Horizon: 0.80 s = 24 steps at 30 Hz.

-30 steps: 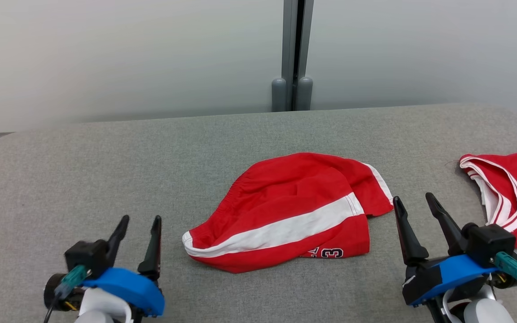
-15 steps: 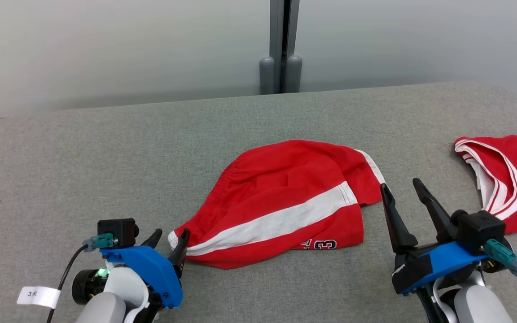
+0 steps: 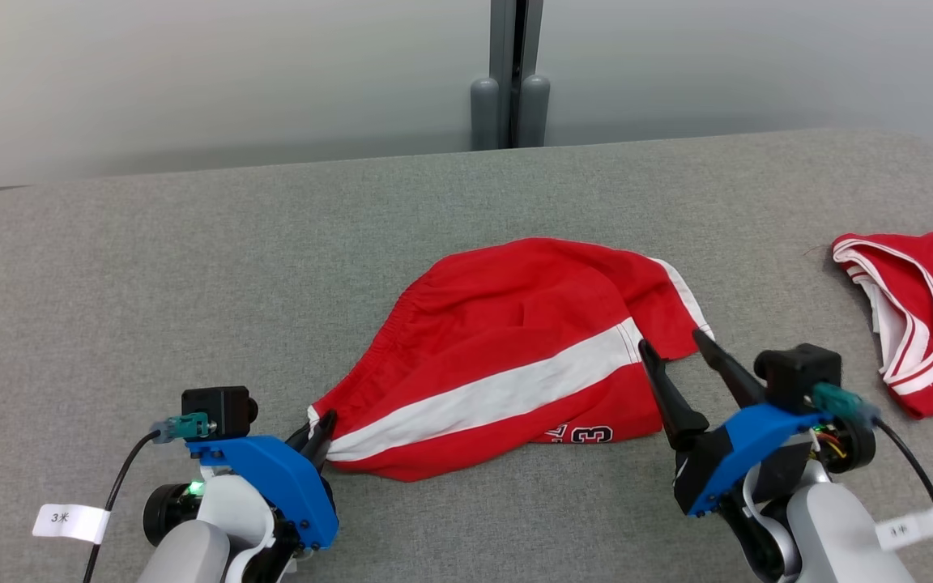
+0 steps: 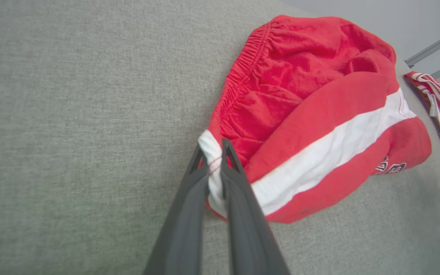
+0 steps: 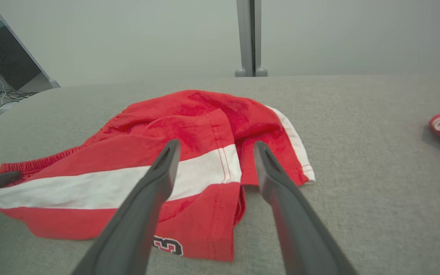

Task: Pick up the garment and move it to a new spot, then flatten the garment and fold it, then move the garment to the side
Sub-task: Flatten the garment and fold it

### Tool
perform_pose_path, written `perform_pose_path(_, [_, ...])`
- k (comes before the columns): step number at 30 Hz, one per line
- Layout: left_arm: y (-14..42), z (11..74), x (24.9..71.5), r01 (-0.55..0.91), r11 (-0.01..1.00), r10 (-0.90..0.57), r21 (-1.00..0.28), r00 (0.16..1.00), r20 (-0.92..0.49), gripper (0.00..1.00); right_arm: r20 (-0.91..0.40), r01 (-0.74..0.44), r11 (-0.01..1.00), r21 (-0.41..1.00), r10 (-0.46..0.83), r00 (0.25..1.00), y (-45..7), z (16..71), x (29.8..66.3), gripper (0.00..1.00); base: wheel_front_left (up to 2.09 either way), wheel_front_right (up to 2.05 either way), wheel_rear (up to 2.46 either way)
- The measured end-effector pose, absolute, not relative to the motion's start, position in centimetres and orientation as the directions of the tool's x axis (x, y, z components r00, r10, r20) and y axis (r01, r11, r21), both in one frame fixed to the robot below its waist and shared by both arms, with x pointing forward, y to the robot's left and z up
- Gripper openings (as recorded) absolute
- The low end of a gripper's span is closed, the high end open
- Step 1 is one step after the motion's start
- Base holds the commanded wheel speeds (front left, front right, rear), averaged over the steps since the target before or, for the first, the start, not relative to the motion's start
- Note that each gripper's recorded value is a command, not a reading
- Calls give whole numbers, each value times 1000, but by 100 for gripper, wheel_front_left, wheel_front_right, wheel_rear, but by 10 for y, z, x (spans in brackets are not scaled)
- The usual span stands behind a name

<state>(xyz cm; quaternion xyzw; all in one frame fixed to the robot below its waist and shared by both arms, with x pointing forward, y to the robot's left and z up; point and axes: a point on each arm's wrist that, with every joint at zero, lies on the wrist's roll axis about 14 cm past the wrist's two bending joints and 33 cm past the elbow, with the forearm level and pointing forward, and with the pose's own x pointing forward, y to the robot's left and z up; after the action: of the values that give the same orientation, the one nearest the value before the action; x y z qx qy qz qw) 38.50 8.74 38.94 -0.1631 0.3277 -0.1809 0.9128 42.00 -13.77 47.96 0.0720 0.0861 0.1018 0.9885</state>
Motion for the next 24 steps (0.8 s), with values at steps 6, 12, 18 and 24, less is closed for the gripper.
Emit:
perform_pose_path(6, [89, 385, 386, 208, 880, -431, -427, 726, -535, 0, -415, -167, 966, 199, 237, 878, -134, 438, 429, 100, 0, 0, 0])
perform_pose_path(12, [90, 382, 385, 194, 879, -424, -437, 737, -527, 0, -526, -142, 967, 210, 234, 818, -135, 424, 447, 100, 0, 0, 0])
perform_pose_path(18, [91, 378, 385, 191, 880, -422, -434, 734, -532, 0, -592, -147, 962, 230, 259, 763, -126, 413, 455, 100, 0, 0, 0])
perform_pose_path(24, [92, 377, 388, 198, 883, -421, -426, 736, -531, 0, -627, -172, 947, 271, 309, 715, -110, 404, 453, 100, 0, 0, 0])
